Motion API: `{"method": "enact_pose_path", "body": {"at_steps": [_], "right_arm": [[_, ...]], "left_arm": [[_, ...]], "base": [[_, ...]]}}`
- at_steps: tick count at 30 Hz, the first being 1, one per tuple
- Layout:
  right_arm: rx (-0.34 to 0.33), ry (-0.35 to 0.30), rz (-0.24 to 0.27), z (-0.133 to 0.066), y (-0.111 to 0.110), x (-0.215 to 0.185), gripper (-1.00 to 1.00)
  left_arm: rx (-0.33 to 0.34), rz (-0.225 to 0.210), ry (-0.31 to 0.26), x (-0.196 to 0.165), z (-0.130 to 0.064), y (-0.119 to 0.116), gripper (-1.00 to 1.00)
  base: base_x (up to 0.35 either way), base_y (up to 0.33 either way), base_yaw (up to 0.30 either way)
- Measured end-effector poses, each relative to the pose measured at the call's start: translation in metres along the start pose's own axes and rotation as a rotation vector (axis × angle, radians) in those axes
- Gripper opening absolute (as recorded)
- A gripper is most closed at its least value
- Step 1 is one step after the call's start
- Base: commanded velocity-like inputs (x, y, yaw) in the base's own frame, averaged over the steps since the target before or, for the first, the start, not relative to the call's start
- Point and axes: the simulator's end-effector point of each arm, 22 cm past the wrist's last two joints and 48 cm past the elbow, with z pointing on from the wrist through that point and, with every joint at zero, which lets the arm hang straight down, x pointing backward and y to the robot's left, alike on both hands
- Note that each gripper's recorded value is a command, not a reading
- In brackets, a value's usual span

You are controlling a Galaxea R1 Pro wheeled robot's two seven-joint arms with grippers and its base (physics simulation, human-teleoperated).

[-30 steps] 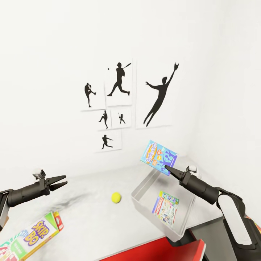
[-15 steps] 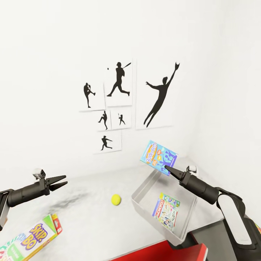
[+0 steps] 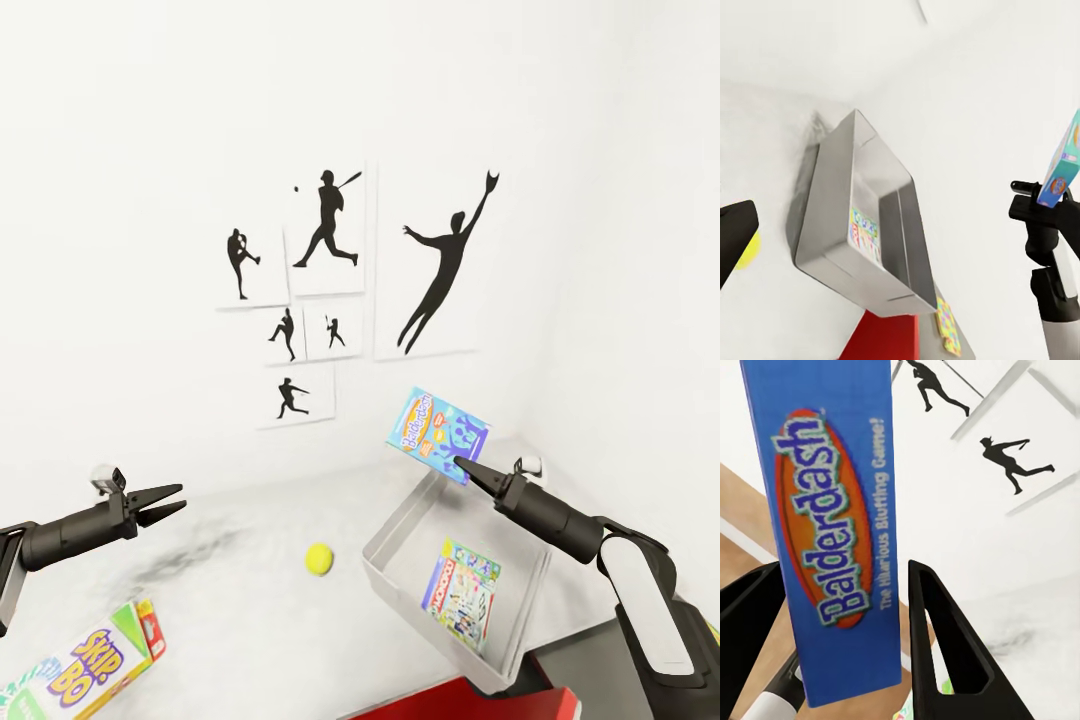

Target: Put all the toys in the child's room - the three board games (two on the bed and one on the table), the two jigsaw puzzles on the table, and the tennis ball on the table - inside the toy box on the table in the child's room.

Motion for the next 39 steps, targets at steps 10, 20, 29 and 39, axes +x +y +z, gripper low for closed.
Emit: {"method": "enact_pose_path", "body": {"at_steps": [10, 20, 29, 39], "right_arm": [[-0.005, -0.002, -0.003, -0.0002, 0.0031, -0.0011, -1.00], [-0.005, -0.002, -0.004, -0.0002, 0.0034, -0.0013, -1.00], [-0.008, -0.004, -0.006, -0.0005, 0.0052, -0.0020, -1.00], [-0.013, -0.006, -0.012, -0.0008, 0.0090, -0.0034, -1.00]], "left_arm": [[0.003, 0.005, -0.002, -0.0012, -0.0004, -0.0026, 1.00], [0.003, 0.005, -0.003, -0.0013, -0.0007, -0.0030, 1.00], [0.005, 0.008, -0.003, -0.0018, -0.0009, -0.0046, 1.00], [0.009, 0.014, -0.007, -0.0033, -0.0019, -0.0082, 1.00]], "base": [[0.014, 0.000, -0.103], [0.007, 0.030, -0.013], [0.057, 0.010, -0.105], [0.001, -0.006, -0.135]]}}
